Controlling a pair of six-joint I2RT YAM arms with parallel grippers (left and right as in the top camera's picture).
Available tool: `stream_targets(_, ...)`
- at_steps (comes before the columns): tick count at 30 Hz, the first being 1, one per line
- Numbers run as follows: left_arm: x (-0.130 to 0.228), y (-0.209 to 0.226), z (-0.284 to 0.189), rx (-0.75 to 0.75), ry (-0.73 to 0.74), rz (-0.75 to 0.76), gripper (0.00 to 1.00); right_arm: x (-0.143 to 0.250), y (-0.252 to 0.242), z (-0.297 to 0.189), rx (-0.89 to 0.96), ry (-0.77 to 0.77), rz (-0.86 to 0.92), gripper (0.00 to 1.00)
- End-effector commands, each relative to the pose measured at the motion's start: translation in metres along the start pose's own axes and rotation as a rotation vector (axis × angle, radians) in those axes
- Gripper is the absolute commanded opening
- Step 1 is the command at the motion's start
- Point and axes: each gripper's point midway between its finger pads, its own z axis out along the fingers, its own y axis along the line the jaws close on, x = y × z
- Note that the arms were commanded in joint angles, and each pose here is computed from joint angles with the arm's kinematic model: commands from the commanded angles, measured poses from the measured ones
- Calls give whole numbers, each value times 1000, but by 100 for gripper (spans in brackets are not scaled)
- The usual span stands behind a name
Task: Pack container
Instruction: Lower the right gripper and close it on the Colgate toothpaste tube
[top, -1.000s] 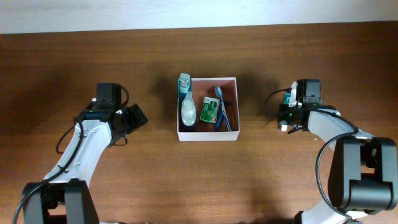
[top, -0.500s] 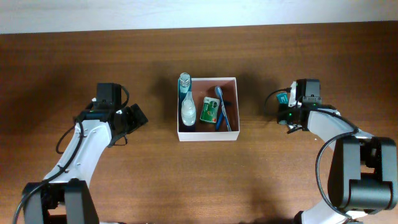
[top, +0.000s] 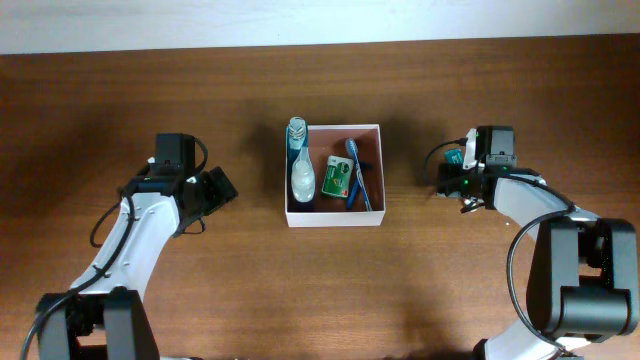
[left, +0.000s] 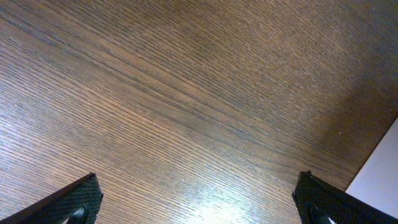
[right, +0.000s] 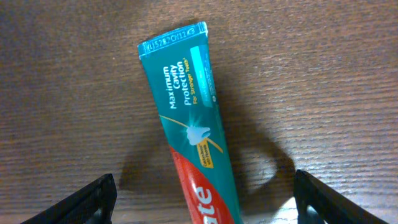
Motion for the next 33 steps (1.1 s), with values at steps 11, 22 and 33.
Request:
stream_targets(11,1,2,2,-10,2,4,100,50,9,17,-68,163,-64,58)
stream_targets(22,1,2,2,-10,2,4,100,53,26,14,-170,174,-54,59)
stream_targets(33,1,2,2,-10,2,4,100,52,40,12,-247,169,-48,59)
